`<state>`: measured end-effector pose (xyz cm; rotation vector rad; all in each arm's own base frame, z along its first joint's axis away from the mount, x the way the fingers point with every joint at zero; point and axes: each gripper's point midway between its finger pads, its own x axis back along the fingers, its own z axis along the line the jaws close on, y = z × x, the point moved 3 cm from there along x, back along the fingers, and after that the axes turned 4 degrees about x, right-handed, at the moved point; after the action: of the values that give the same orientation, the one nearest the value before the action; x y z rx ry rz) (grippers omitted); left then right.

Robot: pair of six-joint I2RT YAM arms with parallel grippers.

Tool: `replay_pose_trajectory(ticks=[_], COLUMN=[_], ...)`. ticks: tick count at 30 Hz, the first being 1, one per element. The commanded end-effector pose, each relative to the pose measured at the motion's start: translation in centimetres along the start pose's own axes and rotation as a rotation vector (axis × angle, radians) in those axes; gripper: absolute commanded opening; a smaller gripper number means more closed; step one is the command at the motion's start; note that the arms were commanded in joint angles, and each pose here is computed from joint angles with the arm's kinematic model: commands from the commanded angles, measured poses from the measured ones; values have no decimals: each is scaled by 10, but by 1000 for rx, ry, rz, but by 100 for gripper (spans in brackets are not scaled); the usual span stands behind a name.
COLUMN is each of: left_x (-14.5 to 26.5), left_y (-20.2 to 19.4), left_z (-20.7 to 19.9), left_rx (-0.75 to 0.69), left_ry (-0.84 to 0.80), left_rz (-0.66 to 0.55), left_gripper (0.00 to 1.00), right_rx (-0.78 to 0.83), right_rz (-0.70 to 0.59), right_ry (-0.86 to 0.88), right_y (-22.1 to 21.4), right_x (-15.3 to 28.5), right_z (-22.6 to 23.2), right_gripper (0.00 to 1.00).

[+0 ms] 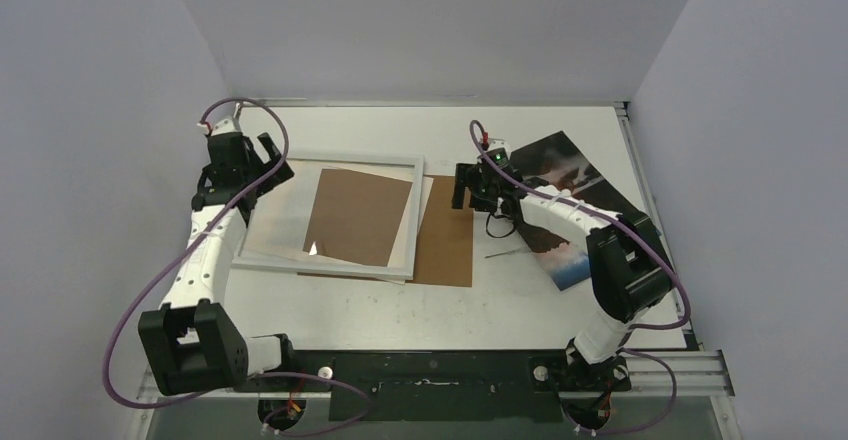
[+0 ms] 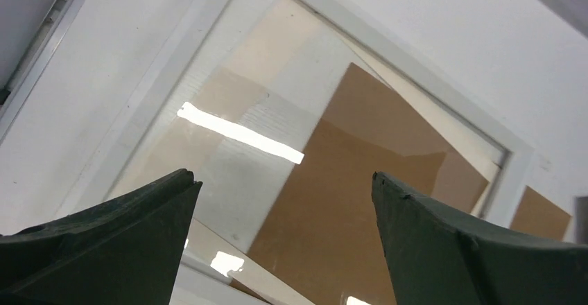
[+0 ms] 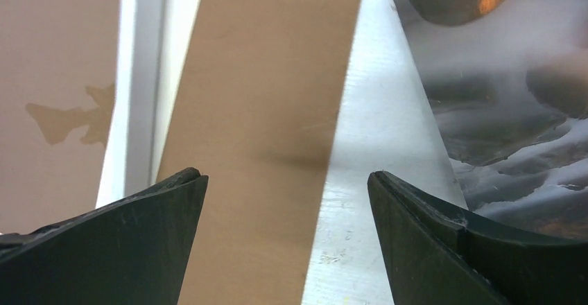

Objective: Take the photo out of the frame
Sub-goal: Adjust the photo frame at the center of the board.

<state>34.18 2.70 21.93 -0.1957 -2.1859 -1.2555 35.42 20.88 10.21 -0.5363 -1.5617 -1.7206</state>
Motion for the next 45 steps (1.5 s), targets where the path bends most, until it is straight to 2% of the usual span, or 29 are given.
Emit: replay_pose_trajectory(ticks=[1,4,6,10,15,20,22,28,30,40,45], left_x=[-26,-38,-48,-71,-102,-137,-145,-162,-164,-163,-153], left_y=[23,37,42,44,46,18,9,-12,-18,-58,-78], left_z=[10,29,41,68,81,94,98,93,89,56,48], left_rx=[-133,-164,-189,-154,-163,-158,-155,-120,-94,-169,-146], left_ry=[37,100,87,115,37,11,11,-66,-97,-153,-73], left_rz=[-87,-100,-82,-55,-18,110,122,224,239,324,413], left_gripper=[97,97,97,97,96,97,97,100,94,93,94], right_rx=[-109,-163,-208,-247,-270,-290,-297,-357,-371,-442,-490], right_rz=[-39,-28,-29,-33,-17,5,7,55,77,69,30], right_ry=[162,207,236,254,280,320,328,380,385,510,524], right_y=[10,2,-4,-17,-30,-35,-36,-51,-56,-53,-39], right_x=[0,-2,-3,-6,-13,-19,-19,-24,-29,-40,-39], right_z=[7,1,-5,-13,-14,-13,-12,1,10,74,77], right_gripper=[90,90,90,90,90,90,90,90,90,90,90])
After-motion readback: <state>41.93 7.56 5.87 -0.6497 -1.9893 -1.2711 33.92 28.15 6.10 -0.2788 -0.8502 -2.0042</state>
